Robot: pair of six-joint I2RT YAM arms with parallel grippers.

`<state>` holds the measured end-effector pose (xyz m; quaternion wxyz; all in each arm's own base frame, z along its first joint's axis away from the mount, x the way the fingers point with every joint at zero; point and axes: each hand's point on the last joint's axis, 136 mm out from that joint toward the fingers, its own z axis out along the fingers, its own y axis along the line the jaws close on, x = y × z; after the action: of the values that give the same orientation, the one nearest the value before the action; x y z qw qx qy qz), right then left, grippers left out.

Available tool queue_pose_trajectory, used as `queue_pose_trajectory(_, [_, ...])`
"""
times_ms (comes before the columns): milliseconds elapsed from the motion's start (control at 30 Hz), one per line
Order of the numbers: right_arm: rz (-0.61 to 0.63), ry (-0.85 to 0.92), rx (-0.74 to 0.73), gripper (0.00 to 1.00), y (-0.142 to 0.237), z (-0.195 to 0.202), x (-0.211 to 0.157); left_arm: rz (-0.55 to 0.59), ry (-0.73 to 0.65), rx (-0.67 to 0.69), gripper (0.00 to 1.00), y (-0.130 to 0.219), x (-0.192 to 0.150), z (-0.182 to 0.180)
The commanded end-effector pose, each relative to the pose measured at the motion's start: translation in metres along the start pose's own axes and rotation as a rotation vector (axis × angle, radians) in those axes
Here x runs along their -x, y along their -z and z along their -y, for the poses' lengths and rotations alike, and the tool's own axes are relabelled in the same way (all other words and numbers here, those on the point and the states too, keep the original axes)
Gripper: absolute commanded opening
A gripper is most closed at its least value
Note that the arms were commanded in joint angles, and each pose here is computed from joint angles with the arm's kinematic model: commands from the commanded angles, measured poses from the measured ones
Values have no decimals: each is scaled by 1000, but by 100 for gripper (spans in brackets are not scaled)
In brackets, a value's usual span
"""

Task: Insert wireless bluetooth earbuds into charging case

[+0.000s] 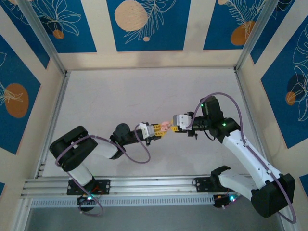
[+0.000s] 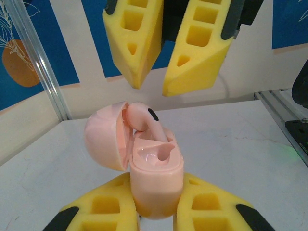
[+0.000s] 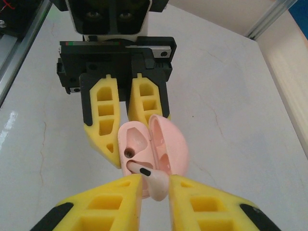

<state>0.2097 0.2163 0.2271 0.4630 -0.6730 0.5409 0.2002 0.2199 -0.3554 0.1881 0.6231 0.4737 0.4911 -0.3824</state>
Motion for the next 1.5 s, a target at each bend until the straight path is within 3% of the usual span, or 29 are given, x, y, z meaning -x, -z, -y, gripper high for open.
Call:
queue_pose_trajectory(0, [4,26,15,21,1,2,6,44,-21,-3,16,-1,15,-4])
queue_pose_trajectory(900, [-102,-34,137,11,-14,-22,-11,65,-41,8,15,-1,24,-7])
queue_pose_trajectory(1467, [-165,-94,115,11,-21,-23,-24,109,-54,2,15,-1,40,-8])
